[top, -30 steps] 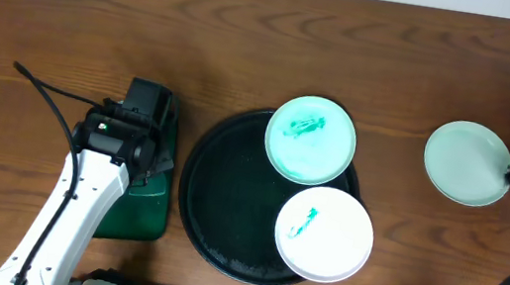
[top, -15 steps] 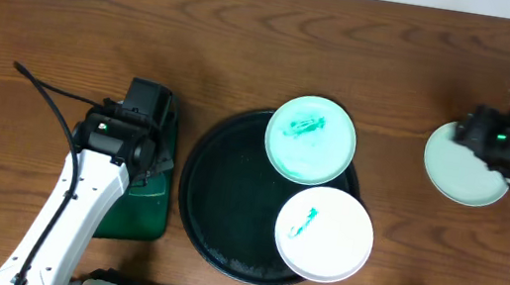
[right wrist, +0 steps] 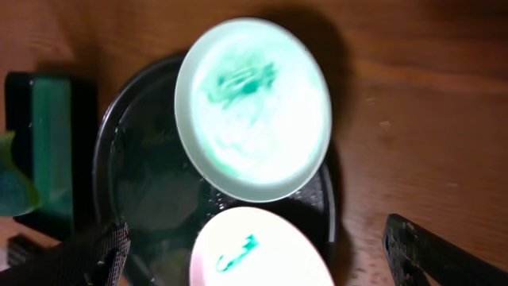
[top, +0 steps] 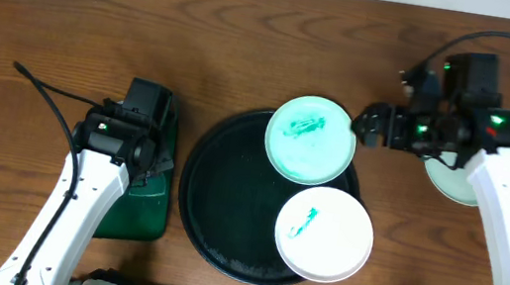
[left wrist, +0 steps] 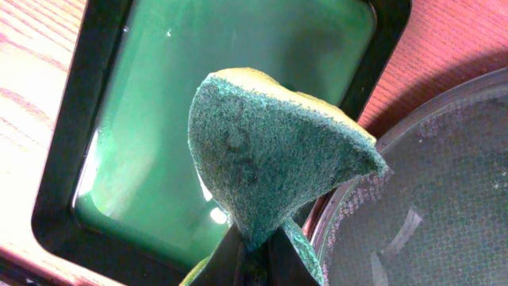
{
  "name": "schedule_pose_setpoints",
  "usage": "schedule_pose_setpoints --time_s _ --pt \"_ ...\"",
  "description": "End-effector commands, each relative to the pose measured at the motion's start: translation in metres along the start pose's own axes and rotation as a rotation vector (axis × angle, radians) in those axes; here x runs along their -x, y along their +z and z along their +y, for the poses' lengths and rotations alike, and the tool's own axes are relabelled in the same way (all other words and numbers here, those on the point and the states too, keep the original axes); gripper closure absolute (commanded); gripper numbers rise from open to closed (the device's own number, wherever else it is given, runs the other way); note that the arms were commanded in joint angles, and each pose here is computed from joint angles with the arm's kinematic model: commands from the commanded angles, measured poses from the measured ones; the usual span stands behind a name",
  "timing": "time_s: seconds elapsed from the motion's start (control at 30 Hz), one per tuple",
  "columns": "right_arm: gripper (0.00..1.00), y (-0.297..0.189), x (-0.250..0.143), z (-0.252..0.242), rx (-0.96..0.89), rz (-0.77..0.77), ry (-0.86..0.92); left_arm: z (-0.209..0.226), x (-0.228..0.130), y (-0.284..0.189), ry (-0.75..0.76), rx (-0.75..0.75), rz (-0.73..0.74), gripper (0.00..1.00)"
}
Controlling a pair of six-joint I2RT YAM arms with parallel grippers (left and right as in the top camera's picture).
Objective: Clean dirty plates on tray and stack at the side
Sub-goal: 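Release the plate and move the right gripper to the white plate rim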
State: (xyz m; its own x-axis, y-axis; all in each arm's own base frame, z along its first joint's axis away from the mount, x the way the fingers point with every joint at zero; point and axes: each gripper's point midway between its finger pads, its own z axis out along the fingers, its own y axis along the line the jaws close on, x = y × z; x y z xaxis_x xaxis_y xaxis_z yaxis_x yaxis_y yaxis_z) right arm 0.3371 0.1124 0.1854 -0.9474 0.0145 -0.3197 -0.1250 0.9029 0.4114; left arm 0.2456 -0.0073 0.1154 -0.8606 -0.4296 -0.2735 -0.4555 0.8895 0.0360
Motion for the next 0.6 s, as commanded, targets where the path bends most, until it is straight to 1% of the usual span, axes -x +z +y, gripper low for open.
schedule_pose_setpoints --time_s 0.0,0.1,0.17,0.2,0.27,0.33,0.37,0.43,0.57 --pt "0.01 0.02 -0.01 -0.01 -0.059 0.064 0.145 0.003 -0.001 0.002 0.01 0.011 0.005 0.93" --pt "0.02 0.039 -0.031 -0.03 -0.159 0.141 0.345 0.003 -0.001 0.002 0.01 0.011 0.005 0.93" --pt "0.14 0.055 -0.053 -0.038 -0.201 0.201 0.434 0.003 -0.001 0.002 0.01 0.011 0.005 0.93" --pt "0.2 0.06 -0.06 -0.039 -0.208 0.217 0.44 0.003 -0.001 0.002 0.01 0.011 0.006 0.93" --pt "0.23 0.073 -0.077 -0.038 -0.218 0.247 0.438 0.003 -0.001 0.002 0.01 0.011 0.005 0.93" --pt "0.22 0.083 -0.091 -0.037 -0.237 0.271 0.419 0.003 -0.001 0.002 0.01 0.011 0.005 0.93" --pt "0.19 0.088 -0.098 -0.036 -0.256 0.277 0.401 0.003 -0.001 0.002 0.01 0.011 0.005 0.93" --pt "0.17 0.093 -0.108 -0.041 -0.327 0.276 0.399 0.003 -0.001 0.002 0.01 0.011 0.005 0.93" --pt "0.15 0.098 -0.114 -0.042 -0.396 0.257 0.345 0.003 -0.001 0.002 0.01 0.011 0.005 0.93"
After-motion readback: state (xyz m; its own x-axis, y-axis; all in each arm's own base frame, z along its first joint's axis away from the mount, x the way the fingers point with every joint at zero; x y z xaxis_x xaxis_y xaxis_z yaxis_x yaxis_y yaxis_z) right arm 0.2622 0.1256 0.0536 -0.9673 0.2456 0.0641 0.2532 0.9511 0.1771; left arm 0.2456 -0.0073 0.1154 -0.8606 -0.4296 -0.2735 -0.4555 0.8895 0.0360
